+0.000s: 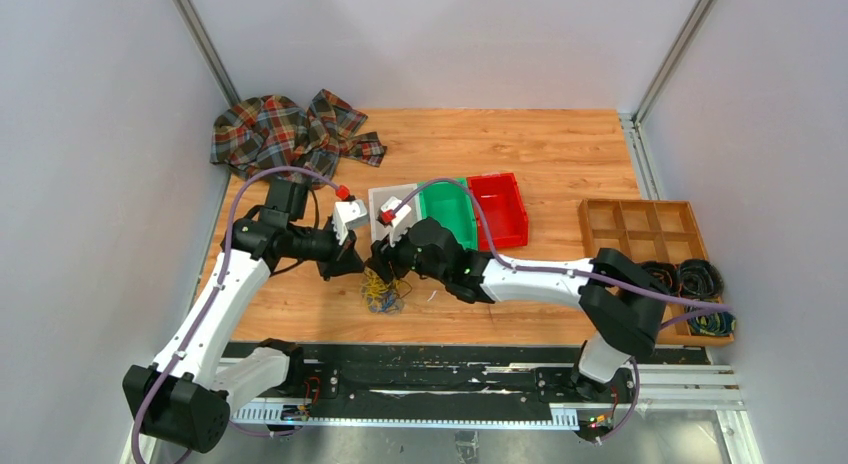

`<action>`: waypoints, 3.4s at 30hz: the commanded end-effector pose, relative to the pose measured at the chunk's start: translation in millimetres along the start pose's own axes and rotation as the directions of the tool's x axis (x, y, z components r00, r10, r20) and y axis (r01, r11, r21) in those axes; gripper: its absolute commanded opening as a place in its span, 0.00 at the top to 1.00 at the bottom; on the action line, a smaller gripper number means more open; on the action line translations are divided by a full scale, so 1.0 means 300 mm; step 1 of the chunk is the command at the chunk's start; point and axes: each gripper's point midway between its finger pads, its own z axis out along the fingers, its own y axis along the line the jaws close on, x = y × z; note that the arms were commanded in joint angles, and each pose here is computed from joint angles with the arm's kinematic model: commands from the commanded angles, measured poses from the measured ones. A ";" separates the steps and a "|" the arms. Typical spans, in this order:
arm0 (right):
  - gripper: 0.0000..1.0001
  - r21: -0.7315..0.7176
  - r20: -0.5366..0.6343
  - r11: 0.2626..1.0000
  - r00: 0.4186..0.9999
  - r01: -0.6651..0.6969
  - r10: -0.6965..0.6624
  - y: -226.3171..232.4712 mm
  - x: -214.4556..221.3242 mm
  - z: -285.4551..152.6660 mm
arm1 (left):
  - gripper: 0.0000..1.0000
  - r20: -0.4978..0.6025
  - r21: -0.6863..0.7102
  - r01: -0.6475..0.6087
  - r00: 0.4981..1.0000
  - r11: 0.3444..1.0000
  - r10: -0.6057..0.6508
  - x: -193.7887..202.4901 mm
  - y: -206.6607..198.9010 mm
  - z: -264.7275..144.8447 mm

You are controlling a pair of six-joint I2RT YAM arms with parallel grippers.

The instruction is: Untangle the cables

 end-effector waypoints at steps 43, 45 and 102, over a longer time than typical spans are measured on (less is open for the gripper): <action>0.90 0.195 0.008 0.978 0.997 -0.074 0.074 -0.062 0.064 -0.153 | 0.20 -0.273 -0.110 -0.220 0.944 0.969 0.184 0.358 0.153 0.091; 0.89 0.201 0.010 0.976 0.997 -0.081 0.081 -0.066 0.068 -0.160 | 0.26 -0.247 -0.170 -0.201 0.956 0.965 0.155 0.332 0.193 0.102; 0.42 0.010 0.376 0.999 0.926 -0.048 0.041 0.142 -0.311 -0.041 | 0.99 0.096 0.013 -0.104 0.990 0.994 0.103 -0.255 -0.166 -0.174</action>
